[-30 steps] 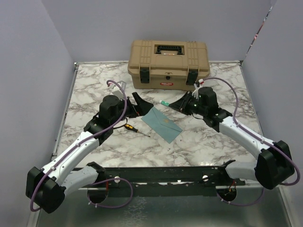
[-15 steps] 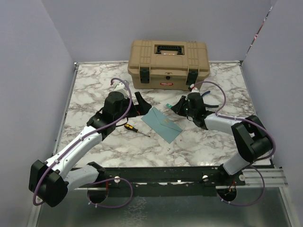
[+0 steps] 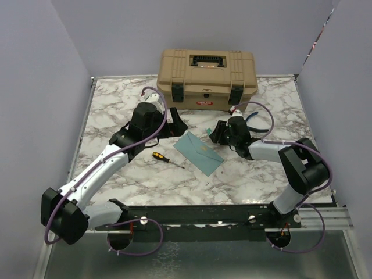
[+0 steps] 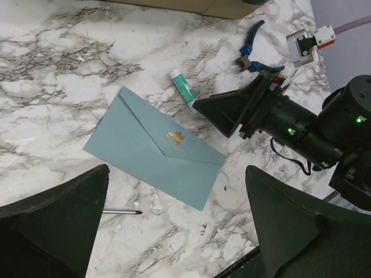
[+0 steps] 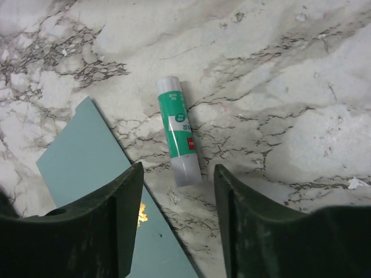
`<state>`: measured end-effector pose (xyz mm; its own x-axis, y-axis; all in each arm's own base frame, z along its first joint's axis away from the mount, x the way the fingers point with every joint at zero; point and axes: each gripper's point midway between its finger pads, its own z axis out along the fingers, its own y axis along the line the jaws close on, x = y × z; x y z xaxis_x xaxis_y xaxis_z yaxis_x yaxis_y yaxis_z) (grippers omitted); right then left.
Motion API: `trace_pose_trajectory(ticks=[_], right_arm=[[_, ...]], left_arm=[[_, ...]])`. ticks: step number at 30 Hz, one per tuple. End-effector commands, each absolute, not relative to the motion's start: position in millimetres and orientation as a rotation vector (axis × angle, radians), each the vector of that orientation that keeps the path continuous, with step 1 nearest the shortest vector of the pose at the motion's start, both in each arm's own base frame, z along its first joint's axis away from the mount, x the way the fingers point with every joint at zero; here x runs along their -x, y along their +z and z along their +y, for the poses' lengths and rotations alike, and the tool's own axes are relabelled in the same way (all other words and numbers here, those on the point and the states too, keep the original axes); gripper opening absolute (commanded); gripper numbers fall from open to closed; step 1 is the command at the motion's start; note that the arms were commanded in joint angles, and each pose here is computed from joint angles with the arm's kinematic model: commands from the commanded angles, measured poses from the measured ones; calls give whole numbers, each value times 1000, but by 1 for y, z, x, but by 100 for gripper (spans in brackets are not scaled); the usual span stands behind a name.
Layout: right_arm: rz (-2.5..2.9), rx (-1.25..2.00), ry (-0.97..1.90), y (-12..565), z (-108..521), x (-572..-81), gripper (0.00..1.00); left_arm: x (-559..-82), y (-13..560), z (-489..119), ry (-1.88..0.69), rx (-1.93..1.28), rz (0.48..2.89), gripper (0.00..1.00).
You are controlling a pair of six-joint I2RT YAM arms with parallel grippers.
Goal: Place the letter into the envelope and seal it
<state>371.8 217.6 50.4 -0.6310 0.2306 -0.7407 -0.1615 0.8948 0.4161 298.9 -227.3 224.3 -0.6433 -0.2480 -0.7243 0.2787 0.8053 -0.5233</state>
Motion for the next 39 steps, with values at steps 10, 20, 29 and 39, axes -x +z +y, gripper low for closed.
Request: trace_pose_trajectory(ticks=[10, 20, 29, 39], right_arm=[[2340, -201, 190, 111, 152, -343, 100], [2344, -319, -155, 194, 77, -289, 100], [2073, -257, -46, 309, 46, -252, 100], [1667, -100, 395, 429, 67, -203, 100]], left_arm=[[-292, 257, -157, -420, 95, 2117, 99], [-261, 325, -77, -197, 241, 1867, 99], [-227, 380, -50, -240, 251, 1685, 99], [-223, 381, -69, -321, 143, 1720, 99]])
